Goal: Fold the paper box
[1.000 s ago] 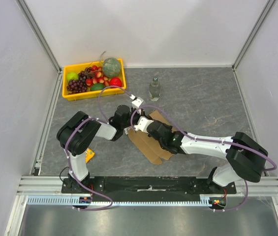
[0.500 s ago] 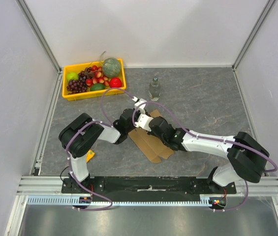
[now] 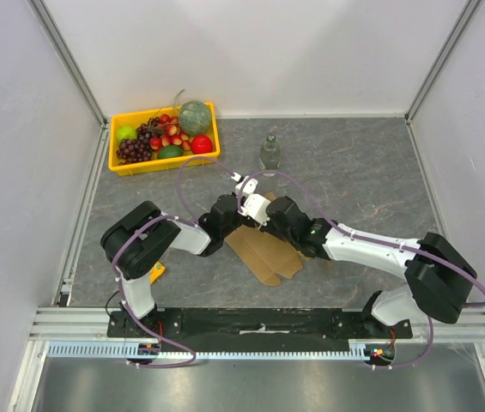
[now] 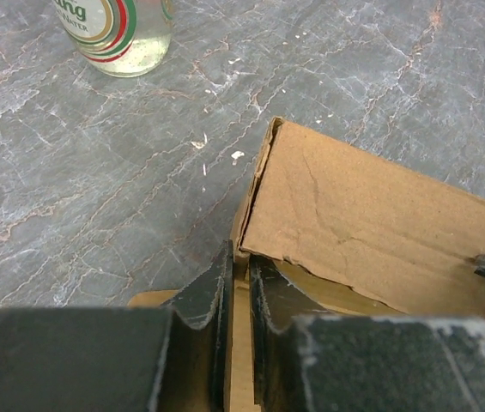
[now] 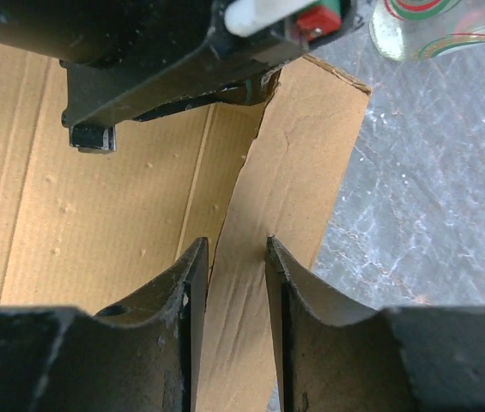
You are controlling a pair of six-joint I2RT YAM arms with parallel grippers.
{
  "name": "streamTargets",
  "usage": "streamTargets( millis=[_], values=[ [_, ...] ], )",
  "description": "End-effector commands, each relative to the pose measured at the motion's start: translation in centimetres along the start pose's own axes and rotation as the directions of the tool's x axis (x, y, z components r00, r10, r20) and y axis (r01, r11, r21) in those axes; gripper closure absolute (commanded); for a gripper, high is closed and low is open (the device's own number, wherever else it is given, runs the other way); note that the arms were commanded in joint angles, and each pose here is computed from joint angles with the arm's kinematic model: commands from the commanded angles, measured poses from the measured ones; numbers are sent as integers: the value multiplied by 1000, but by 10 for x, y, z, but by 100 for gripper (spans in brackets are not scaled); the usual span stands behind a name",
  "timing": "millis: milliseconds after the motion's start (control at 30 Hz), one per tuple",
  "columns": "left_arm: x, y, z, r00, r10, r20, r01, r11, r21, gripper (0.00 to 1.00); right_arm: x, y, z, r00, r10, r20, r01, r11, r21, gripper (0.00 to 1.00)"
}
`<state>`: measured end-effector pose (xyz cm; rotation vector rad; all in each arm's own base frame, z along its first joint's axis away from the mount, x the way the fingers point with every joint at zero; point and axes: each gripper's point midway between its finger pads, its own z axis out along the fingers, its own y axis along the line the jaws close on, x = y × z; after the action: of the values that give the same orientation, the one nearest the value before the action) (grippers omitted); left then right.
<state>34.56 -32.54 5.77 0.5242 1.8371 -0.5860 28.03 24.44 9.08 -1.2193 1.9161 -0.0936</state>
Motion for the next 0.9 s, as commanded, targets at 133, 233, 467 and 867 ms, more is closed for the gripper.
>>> streamTargets(
  millis=[133,233,467,867],
  values=[
    [-15,-11,-6,997,29,66,-31,999,37,86,-26,20,-24,983,173,62,-156,964,-214,55],
    [-16,-11,-6,997,30,67,-33,999,40,78,-39,5,-31,966,237,103,-213,956,-202,50],
    [-16,-12,-6,997,30,70,-33,998,45,64,-43,-44,-28,893,427,141,-422,904,-65,49],
    [-20,-17,-2,997,26,73,-31,997,69,60,-43,-101,-36,854,478,206,-509,850,134,47]
  ],
)
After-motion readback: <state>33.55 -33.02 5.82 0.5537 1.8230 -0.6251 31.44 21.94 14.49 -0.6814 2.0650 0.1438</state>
